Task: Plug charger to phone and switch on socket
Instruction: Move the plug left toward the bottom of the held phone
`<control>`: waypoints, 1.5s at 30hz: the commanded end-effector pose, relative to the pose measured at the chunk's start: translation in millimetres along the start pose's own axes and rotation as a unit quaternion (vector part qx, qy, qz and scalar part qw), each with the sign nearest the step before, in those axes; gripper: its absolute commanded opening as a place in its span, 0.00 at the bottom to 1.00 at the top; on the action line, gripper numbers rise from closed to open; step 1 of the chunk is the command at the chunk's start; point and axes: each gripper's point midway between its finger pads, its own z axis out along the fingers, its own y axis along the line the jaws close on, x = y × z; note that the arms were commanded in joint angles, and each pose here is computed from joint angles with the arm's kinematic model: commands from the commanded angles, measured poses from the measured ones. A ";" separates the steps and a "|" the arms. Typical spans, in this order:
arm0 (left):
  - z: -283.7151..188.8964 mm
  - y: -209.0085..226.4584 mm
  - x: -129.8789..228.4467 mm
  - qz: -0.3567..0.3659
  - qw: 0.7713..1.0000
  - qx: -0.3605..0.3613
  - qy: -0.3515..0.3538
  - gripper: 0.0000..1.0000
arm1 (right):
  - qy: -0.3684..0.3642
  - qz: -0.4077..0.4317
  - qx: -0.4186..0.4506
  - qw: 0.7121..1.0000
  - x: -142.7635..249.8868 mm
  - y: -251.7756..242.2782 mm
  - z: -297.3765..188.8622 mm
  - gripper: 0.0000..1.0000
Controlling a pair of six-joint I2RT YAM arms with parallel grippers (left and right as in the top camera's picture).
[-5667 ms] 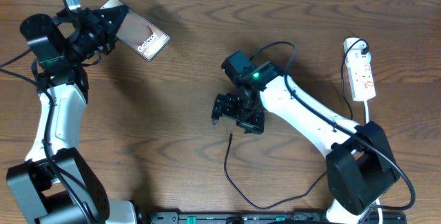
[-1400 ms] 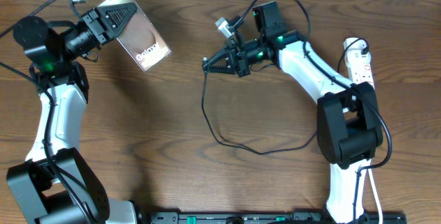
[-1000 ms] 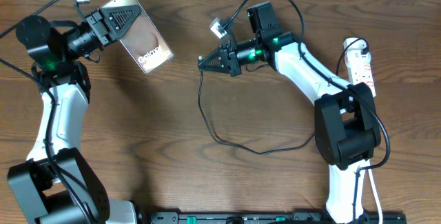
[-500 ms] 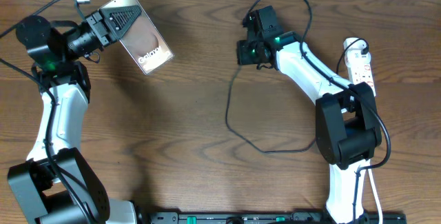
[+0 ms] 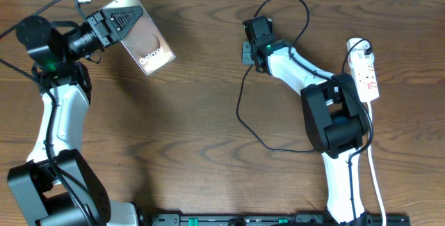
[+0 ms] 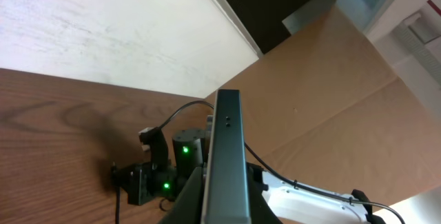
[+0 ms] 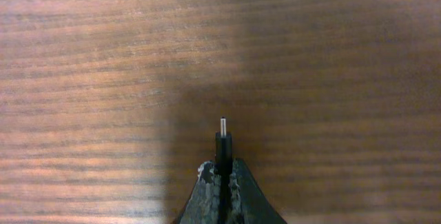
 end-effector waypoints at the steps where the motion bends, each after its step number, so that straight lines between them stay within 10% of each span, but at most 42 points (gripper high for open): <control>1: -0.1 -15.8 -7.0 0.029 1.000 0.007 -0.002 0.07 | 0.002 0.010 0.015 1.000 9.4 -6.9 18.3 0.02; 14: -0.1 -16.1 -6.5 0.032 0.999 0.008 0.000 0.07 | 0.067 -0.003 -0.132 0.989 28.1 37.1 10.7 0.01; 21: -0.1 -16.1 -6.4 0.037 0.999 0.008 0.000 0.08 | 0.082 -0.100 -0.538 0.833 23.0 119.2 -83.9 0.01; 29: -0.1 -16.1 -6.5 0.041 0.999 0.008 0.000 0.07 | 0.030 -0.185 -0.748 0.637 20.2 122.5 -175.3 0.01; 45: 0.7 -11.7 -15.5 0.041 0.999 -0.006 -0.027 0.07 | 0.062 -0.216 -0.769 0.599 37.0 178.0 -208.5 0.01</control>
